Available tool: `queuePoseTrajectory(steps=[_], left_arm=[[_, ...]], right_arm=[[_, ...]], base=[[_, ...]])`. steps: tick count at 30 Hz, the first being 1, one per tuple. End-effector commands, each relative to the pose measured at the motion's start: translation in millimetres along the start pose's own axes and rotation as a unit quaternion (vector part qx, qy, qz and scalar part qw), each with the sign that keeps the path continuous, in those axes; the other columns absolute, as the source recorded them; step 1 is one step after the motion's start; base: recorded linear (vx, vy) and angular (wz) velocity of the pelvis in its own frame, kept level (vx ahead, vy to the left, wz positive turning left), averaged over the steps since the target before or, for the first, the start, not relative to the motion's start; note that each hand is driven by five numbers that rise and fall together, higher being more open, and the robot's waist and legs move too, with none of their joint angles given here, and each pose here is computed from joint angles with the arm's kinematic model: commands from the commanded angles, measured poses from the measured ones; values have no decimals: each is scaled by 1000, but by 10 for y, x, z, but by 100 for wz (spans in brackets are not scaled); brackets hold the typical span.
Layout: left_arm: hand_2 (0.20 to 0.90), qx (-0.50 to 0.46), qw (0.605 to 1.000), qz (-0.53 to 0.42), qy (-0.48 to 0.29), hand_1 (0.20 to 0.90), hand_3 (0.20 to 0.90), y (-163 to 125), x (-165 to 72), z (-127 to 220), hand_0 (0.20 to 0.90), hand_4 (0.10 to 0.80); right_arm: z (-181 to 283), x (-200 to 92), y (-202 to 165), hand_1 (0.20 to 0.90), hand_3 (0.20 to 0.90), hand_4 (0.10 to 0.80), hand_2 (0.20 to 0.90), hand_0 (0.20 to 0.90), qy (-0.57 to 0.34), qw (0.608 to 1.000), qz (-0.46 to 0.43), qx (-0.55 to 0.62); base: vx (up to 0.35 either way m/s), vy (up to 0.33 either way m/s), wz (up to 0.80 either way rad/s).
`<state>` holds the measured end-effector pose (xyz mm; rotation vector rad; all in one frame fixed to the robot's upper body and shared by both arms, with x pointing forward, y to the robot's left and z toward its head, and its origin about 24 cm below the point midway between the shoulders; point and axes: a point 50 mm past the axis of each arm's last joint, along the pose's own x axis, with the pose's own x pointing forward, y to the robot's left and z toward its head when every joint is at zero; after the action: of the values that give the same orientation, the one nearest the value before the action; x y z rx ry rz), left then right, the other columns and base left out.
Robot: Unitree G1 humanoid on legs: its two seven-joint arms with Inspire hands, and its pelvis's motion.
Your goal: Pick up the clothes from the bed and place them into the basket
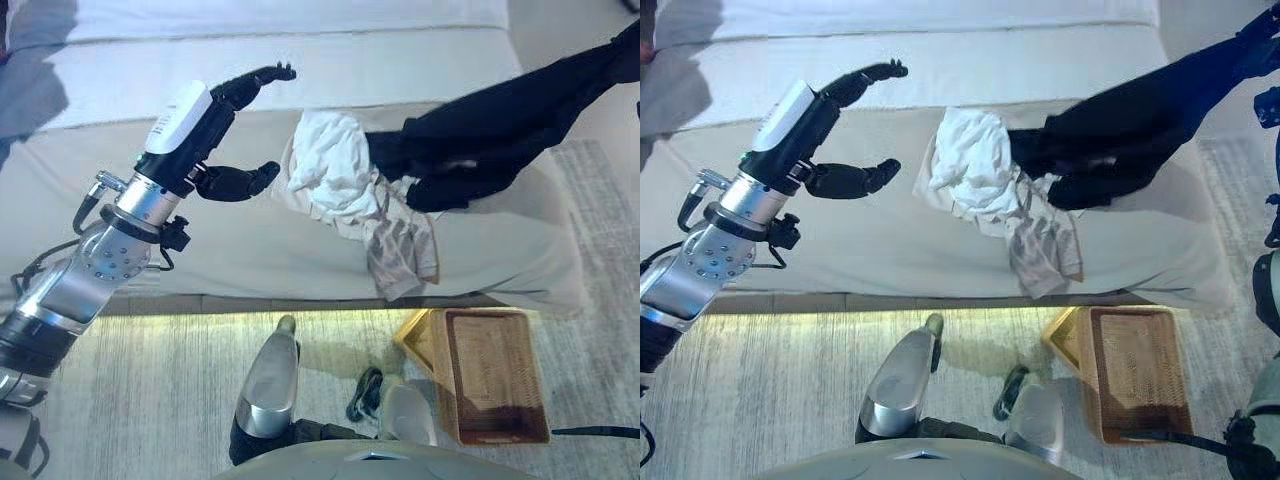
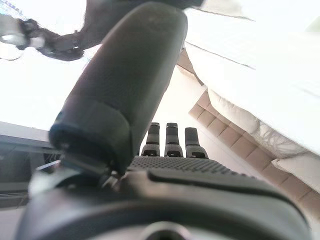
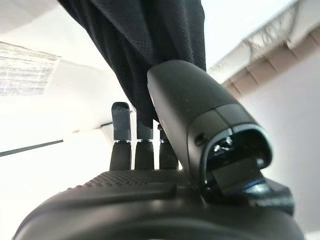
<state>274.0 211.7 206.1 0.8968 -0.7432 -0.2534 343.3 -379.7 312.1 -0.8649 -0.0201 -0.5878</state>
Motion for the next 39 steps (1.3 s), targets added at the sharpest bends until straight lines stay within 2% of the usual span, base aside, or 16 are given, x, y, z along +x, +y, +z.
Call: queuePoseTrajectory(steps=[1,10,23,28,39], left_arm=[[900,-53,996,68,3,900,900,22,-23,-42,900,800],[900,-54,995,62,57,900,900,-125,-133,-228,900,800],[900,-53,994,61,73,900,900,-235,-267,-324,900,800],[900,-51,994,51,80,900,900,-270,-312,-359,900,800],[900,-48,993,46,93,900,900,-321,-494,-414,900,800]], right_arm=[[146,-67,-381,300,200,100,300,300,-74,995,-61,-7],[281,-134,-697,300,200,100,300,300,-115,988,-104,15],[532,-298,-1091,300,200,100,300,300,-171,972,-161,5],[549,-348,-1178,300,200,100,300,300,-172,968,-184,-19],[528,-608,-1696,300,200,100,300,300,-164,951,-263,-8]], base=[[12,31,-15],[-2,33,-10],[-10,13,-16],[3,6,-30],[-2,-19,-16]])
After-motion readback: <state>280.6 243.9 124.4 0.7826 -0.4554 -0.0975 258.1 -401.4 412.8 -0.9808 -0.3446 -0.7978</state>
